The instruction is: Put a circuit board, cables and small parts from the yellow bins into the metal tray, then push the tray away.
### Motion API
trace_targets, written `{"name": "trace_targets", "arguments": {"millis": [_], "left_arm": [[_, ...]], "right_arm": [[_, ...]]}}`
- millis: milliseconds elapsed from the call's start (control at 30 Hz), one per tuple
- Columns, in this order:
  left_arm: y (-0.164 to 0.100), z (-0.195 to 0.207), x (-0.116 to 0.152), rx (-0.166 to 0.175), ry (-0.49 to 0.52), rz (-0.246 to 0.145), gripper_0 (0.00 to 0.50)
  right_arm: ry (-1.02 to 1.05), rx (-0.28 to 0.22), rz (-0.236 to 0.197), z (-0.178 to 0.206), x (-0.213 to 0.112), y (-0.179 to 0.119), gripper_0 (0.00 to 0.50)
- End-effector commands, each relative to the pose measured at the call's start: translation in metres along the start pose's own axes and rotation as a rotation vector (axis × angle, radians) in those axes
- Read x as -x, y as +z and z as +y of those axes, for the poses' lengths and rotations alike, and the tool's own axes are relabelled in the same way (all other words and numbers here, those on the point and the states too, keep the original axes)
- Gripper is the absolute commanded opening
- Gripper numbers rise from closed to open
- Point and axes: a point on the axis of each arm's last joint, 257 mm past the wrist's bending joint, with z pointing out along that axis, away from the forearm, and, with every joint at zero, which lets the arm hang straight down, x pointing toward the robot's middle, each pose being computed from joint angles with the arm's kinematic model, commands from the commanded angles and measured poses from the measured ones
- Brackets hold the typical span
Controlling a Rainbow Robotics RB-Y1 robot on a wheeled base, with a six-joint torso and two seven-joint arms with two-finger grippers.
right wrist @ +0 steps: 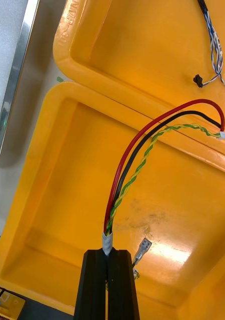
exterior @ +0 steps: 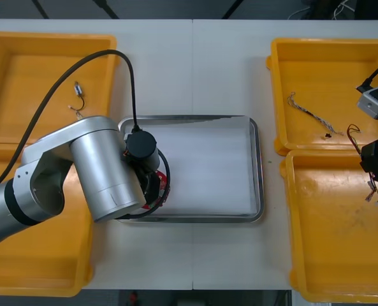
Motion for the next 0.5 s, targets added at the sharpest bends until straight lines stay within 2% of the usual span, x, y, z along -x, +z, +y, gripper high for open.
{"name": "trace_targets", "arguments": {"millis": [33, 200, 500], "left_arm": [[-0.005, -0.015, 0.021, -0.01, 0.0, -0.053, 0.0], [0.001, -0.012, 0.028, -0.002, -0.011, -0.069, 0.0], [0.009, -0.014, 0.024, 0.0, 0.009, -0.067, 0.0]], "right_arm": [[-0.037, -0.051, -0.024, -0.014, 0.009, -0.016, 0.0], [-0.037, -0.051, -0.024, -0.014, 0.009, -0.016, 0.0], [-0.037, -0.051, -0.024, -0.014, 0.009, -0.016, 0.0]]}}
